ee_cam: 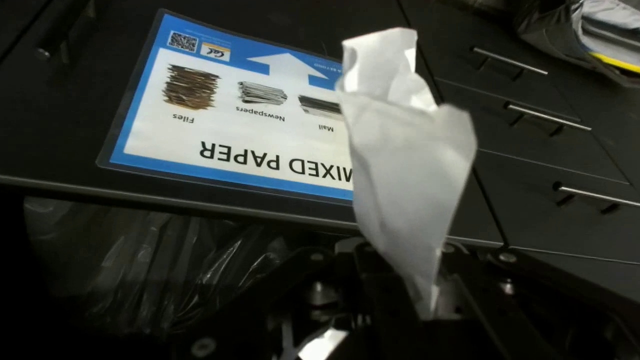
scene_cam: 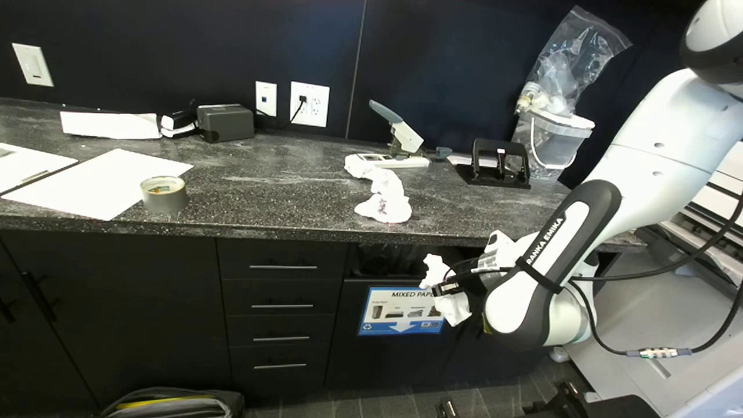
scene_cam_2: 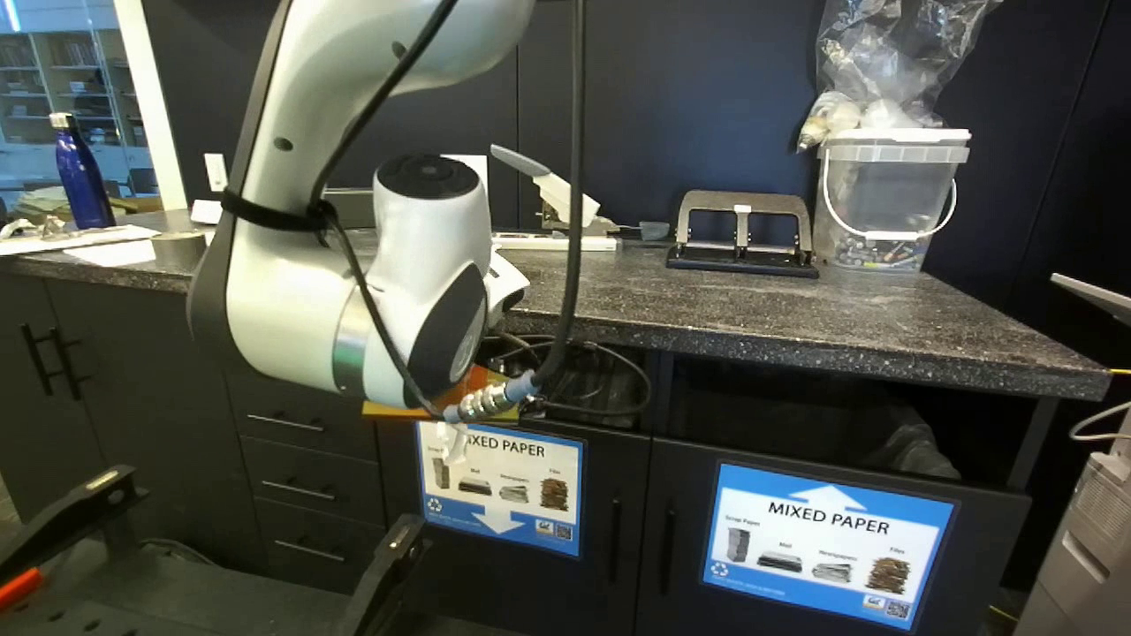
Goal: Put the tissues inside the rubbish bin.
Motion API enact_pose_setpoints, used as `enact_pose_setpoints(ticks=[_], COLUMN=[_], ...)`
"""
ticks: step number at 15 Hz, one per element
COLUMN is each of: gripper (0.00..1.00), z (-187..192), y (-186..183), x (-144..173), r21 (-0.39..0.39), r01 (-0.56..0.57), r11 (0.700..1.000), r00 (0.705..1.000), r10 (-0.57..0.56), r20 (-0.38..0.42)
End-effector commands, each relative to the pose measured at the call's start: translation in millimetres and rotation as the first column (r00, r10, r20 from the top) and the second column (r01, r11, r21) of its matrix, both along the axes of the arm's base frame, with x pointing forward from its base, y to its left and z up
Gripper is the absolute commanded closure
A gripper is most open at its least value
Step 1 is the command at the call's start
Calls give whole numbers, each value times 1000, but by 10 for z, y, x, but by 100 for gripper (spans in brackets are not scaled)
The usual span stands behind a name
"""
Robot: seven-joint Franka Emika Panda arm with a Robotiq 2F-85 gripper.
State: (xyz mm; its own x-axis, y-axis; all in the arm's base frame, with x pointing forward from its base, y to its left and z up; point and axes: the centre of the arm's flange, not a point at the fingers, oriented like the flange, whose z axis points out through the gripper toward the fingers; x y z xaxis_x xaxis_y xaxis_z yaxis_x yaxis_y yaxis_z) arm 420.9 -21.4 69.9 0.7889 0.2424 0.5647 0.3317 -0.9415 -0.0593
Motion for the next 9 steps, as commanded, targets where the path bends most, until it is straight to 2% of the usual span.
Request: enact_pose_setpoints(ticks=[1, 9], gripper=[87, 87], z=[-321, -620], y=[-28, -20], x=[171, 557], r21=[59, 92], r01=[40, 79], r11=[997, 993], r00=[995, 964], r10=[-45, -99], r20=[89, 248])
